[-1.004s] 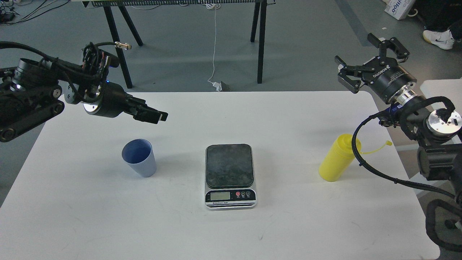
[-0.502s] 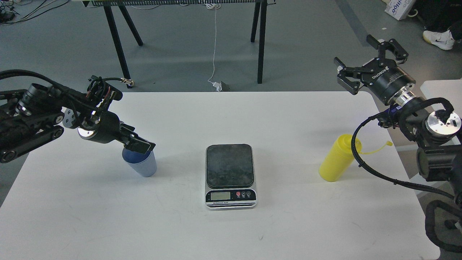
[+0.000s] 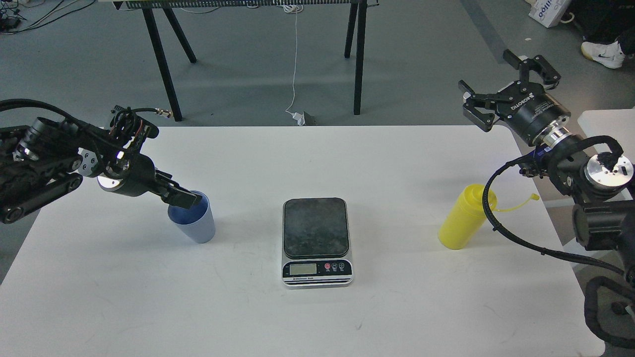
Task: Pour seasoning into cup on scale with both arms
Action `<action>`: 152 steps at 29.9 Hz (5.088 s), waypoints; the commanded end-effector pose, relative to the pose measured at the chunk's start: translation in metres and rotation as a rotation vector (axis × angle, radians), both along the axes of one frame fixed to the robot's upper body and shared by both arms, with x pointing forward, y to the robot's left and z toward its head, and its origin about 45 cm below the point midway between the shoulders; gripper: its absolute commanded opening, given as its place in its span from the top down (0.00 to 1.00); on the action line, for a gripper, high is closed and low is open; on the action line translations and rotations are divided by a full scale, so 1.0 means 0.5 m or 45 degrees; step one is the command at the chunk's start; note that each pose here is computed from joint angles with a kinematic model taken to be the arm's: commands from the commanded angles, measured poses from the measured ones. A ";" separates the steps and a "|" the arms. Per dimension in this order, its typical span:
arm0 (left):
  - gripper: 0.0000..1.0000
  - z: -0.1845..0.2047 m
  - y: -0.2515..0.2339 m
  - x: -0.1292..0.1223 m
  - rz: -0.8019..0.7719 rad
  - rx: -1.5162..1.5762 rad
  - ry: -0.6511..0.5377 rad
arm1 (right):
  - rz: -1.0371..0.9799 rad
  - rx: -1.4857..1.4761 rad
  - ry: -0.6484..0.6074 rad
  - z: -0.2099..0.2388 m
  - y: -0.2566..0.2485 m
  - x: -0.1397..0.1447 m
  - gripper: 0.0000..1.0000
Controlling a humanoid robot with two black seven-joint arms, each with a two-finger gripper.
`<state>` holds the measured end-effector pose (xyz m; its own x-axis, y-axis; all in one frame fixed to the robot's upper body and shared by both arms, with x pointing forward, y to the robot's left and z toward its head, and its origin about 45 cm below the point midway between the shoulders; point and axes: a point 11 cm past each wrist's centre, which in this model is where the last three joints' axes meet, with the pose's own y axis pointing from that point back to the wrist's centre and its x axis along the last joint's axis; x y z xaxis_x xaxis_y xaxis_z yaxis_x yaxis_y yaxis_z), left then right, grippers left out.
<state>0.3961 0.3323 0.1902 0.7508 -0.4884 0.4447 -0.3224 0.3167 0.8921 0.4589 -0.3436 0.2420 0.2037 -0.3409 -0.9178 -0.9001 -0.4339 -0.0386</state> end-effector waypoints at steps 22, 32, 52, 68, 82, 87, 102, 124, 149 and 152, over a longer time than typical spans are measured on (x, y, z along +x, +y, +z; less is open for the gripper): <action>0.62 -0.055 0.017 -0.018 0.043 0.030 0.064 | -0.012 -0.006 0.002 0.000 -0.011 -0.003 0.00; 0.97 -0.049 0.017 -0.014 0.046 0.025 0.056 | -0.013 -0.002 0.000 0.000 -0.011 -0.002 0.00; 1.00 0.177 -0.191 0.087 0.007 -0.456 -0.120 | -0.069 0.030 -0.083 0.257 0.021 0.125 0.00; 0.99 0.029 -0.388 -0.003 -0.352 -0.333 0.079 | -0.115 0.027 -0.097 0.295 -0.003 0.137 0.00; 0.97 0.010 -0.366 0.007 -0.293 -0.325 0.082 | -0.120 0.026 -0.070 0.269 -0.007 0.132 0.00; 0.92 -0.009 -0.372 -0.005 -0.291 -0.337 0.111 | -0.128 0.025 -0.050 0.252 -0.014 0.129 0.00; 0.53 -0.004 -0.370 -0.003 -0.277 -0.354 0.110 | -0.134 0.023 -0.026 0.227 -0.021 0.122 0.00; 0.11 0.313 -0.297 0.129 0.182 -1.120 -0.101 | -0.043 -0.099 -0.095 0.321 0.035 0.135 0.00; 0.08 0.241 -0.037 0.218 1.101 -1.897 -0.124 | -0.303 0.324 0.192 -0.097 -0.251 -0.355 0.00; 0.08 0.232 -0.033 0.215 1.114 -1.895 -0.120 | -0.278 0.287 0.296 -0.172 -0.234 -0.424 0.00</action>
<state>0.5052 0.3141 0.3109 0.4971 0.8528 0.1602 -0.8624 0.5059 -0.0169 0.2780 -0.4673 0.1890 -0.0026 -0.1223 -0.9925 -0.9768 -0.2120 0.0287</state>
